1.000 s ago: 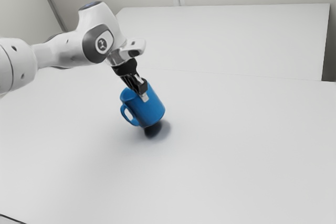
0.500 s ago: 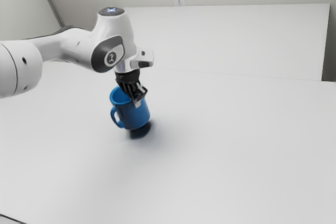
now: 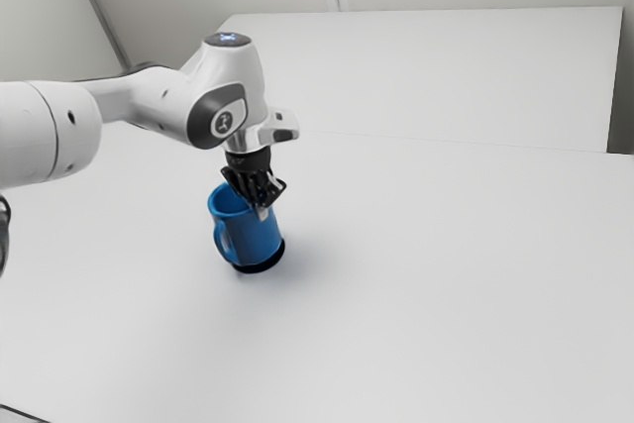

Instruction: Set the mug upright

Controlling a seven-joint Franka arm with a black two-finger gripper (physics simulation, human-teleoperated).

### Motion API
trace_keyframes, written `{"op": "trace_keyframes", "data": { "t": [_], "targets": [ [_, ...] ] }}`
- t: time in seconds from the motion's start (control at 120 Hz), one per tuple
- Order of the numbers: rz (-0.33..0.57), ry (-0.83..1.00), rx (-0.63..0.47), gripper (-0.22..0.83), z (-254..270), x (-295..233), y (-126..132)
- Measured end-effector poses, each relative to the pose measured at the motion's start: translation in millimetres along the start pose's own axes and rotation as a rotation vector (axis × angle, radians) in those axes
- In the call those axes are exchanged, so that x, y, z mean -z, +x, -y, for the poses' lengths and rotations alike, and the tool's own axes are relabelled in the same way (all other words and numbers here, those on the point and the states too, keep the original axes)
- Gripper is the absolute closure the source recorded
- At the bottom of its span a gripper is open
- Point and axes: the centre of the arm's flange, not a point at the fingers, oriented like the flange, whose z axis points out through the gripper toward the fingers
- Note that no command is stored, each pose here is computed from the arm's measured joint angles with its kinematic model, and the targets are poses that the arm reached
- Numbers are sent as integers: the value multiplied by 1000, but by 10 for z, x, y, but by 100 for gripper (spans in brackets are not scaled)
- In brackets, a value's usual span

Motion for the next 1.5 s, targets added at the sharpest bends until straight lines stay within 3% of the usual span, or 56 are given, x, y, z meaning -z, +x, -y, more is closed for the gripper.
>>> {"op": "trace_keyframes", "data": {
  "t": [0.342, 0.592, 0.808, 0.975, 1.15, 1.317, 1.5],
  "targets": [
    [0, -13, 53, 76, -27, -49, 18],
    [-9, -29, 72, 30, -41, -11, 16],
    [-49, -33, 80, 11, -34, 220, -44],
    [-92, -36, 69, 5, -110, 510, -114],
    [-169, -40, 29, 2, -189, 1114, 13],
    [-255, -101, 56, 1, 349, 1800, -6],
    [-229, -117, 16, 0, 572, 2042, -32]
  ]
}}
